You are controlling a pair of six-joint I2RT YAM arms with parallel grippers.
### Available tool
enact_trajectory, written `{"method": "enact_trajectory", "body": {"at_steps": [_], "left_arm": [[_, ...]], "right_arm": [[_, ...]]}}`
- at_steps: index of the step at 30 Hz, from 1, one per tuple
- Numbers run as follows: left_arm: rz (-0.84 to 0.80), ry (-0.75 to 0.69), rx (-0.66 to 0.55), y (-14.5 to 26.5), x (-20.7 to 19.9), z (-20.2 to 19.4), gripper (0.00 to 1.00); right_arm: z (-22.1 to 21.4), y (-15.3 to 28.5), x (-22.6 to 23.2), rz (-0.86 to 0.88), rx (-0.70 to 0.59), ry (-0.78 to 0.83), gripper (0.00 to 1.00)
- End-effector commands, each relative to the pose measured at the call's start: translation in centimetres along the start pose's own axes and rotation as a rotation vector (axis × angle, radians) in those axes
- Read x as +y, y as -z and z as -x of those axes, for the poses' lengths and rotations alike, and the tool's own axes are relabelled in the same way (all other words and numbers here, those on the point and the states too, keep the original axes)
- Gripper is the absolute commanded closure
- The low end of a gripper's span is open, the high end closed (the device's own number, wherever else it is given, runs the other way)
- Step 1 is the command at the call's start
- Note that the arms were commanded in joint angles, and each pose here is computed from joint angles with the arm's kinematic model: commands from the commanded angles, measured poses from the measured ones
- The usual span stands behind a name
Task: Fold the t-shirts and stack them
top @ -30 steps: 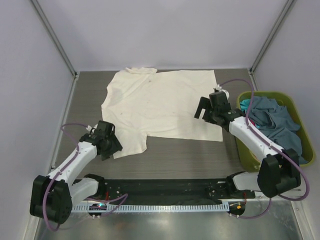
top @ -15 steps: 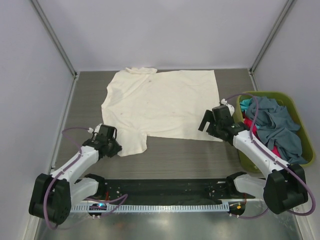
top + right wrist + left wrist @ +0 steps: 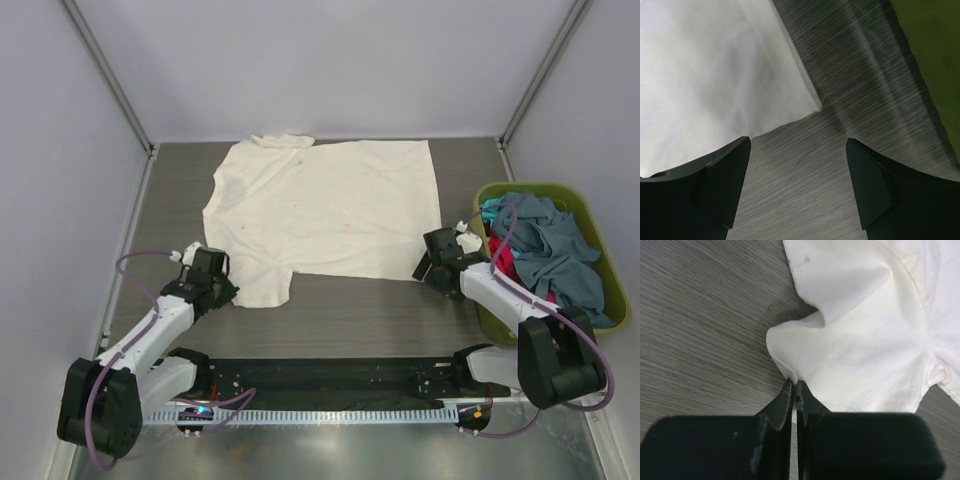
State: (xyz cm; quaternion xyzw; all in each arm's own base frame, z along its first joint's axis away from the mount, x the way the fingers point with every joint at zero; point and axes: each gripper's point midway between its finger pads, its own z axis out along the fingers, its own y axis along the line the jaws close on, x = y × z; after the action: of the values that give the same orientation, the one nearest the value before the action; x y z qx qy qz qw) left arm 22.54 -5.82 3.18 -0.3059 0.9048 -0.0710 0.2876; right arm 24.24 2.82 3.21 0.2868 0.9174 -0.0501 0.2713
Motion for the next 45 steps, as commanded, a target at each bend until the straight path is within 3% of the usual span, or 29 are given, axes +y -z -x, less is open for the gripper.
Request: {"method": "enact_trajectory", "body": {"at_steps": [1,5,11,13,17,18,20,21,22,27,34,41,45], "left_arm": [[-0.019,0.017,-0.080,0.4,-0.2,1.9,1.00],[-0.021,0.031,-0.088,0.6,0.3,2.3,1.00],[-0.028,0.032,-0.086,0.6,0.2,2.3,1.00],[-0.031,0.033,-0.090,0.7,0.3,2.3,1.00],[-0.031,0.041,-0.100,0.8,0.3,2.5,1.00],[-0.033,0.041,-0.101,0.9,0.3,2.5,1.00],[-0.038,0.047,-0.106,1.1,0.1,2.7,1.00],[-0.030,0.046,-0.096,1.3,0.3,2.5,1.00],[-0.032,0.048,-0.098,1.7,0.3,2.6,1.00],[-0.111,0.096,-0.173,6.4,-0.9,4.8,1.00],[-0.201,0.106,-0.179,11.8,-2.5,6.1,1.00],[-0.199,0.065,-0.195,14.1,-2.3,6.8,1.00],[-0.221,-0.003,-0.186,13.3,-5.1,8.8,1.00]], "right_arm": [[1.6,-1.3,-0.3,-0.035,-0.059,-0.071,0.18],[1.7,-2.4,-0.1,-0.047,-0.054,-0.069,0.28],[1.9,-3.1,0.1,-0.050,-0.059,-0.067,0.32],[1.9,-3.4,0.2,-0.047,-0.054,-0.060,0.39],[1.9,-3.8,0.6,-0.033,-0.036,-0.049,0.64],[1.8,-3.8,0.8,-0.027,-0.034,-0.046,0.75],[1.8,-3.7,0.9,-0.013,-0.033,-0.042,0.85],[1.7,-3.7,1.0,-0.008,-0.030,-0.037,0.96],[1.7,-3.6,1.0,-0.002,-0.029,-0.035,0.99],[1.8,-1.8,1.4,0.055,-0.016,-0.023,0.99],[2.2,2.4,1.0,0.134,-0.041,-0.059,0.99],[2.6,6.0,1.1,0.210,-0.058,-0.079,0.99],[4.5,6.5,2.2,0.211,-0.081,-0.068,0.99]]}}
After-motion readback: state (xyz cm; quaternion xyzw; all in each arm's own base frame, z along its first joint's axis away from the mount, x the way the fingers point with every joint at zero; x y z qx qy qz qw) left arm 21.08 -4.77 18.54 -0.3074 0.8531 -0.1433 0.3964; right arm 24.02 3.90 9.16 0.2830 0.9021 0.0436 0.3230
